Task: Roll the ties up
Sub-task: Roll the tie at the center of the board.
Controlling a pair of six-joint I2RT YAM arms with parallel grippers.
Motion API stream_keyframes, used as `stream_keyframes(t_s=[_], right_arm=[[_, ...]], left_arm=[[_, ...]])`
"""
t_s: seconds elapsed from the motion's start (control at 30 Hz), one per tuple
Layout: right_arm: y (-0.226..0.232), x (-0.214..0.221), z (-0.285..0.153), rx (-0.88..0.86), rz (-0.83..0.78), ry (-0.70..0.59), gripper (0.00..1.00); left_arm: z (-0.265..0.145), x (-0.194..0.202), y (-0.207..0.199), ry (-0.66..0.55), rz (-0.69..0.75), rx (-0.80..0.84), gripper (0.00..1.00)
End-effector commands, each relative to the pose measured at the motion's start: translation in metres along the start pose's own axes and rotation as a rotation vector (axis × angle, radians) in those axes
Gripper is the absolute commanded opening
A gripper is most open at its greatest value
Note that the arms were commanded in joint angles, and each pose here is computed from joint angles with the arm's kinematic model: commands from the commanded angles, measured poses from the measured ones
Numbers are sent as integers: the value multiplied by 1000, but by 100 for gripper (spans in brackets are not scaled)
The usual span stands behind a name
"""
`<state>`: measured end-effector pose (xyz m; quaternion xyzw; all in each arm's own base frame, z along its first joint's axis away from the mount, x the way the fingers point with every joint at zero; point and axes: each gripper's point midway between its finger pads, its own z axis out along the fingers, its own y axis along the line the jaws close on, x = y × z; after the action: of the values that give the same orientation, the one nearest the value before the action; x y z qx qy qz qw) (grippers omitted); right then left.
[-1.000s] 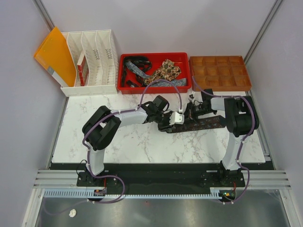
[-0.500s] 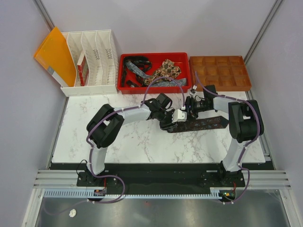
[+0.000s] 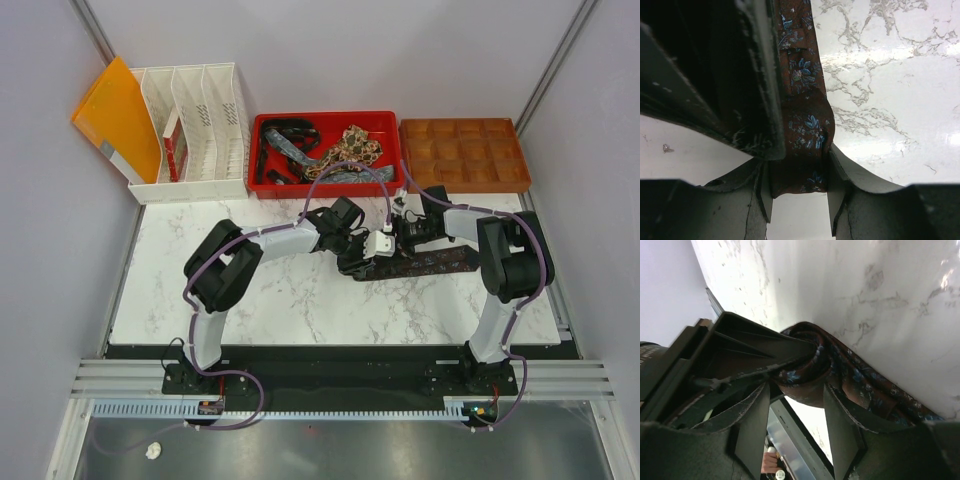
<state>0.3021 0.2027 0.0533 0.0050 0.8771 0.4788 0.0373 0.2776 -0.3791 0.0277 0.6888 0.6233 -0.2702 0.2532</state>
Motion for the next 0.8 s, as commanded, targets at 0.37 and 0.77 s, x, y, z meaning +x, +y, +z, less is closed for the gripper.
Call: stream_keyframes(t_s=[0.37, 0.77], right_arm=[[-6, 5, -2, 57, -58, 11, 0], [-43, 1, -10, 153, -2, -9, 0]], left_arm=[[10, 40, -19, 126, -59, 63, 21], [-10, 6, -14, 37, -36, 22, 73]])
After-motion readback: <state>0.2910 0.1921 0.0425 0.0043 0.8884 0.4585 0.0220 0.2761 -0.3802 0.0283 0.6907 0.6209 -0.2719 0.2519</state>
